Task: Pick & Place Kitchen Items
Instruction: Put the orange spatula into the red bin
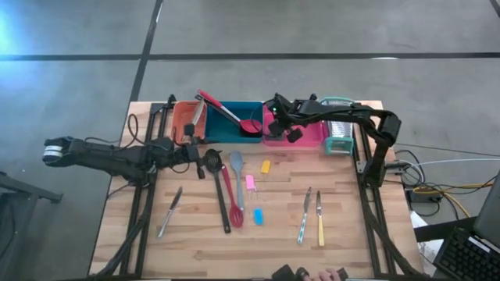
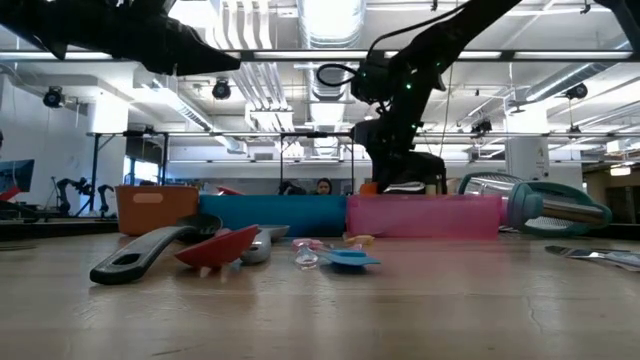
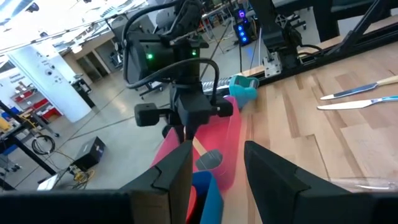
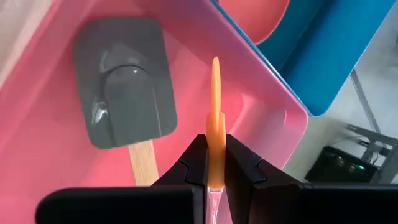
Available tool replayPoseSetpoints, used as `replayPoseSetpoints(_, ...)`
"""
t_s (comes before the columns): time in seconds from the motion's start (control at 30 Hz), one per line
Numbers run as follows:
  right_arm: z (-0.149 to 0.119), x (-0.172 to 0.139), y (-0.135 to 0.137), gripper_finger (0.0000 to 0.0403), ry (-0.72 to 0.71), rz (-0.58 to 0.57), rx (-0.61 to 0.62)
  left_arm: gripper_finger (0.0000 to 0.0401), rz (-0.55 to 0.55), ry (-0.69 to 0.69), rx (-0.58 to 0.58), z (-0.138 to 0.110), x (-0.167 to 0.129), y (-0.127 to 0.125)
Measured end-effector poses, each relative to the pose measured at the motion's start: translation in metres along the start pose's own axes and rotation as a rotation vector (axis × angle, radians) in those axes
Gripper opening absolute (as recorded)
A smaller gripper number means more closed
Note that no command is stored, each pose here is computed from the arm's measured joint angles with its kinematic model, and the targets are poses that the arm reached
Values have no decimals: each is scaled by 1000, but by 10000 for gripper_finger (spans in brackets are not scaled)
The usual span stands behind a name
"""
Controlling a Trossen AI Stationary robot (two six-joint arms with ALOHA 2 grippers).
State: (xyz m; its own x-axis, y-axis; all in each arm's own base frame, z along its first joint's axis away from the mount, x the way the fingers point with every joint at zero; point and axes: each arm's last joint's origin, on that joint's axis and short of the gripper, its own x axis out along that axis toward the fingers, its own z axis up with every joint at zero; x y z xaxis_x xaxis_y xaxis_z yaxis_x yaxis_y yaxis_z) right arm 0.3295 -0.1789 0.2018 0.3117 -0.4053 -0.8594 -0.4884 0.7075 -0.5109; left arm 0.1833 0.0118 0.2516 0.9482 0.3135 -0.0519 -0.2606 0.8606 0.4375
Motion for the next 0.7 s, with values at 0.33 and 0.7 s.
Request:
replayPoseSetpoints(0.33, -6, -1, 14, 18, 53, 136, 74, 149, 2, -2, -3, 0, 0, 0)
replayPoseSetpoints(0.7, -22, 16, 46, 18, 126, 238, 57, 149, 3, -2, -1, 0, 0, 0)
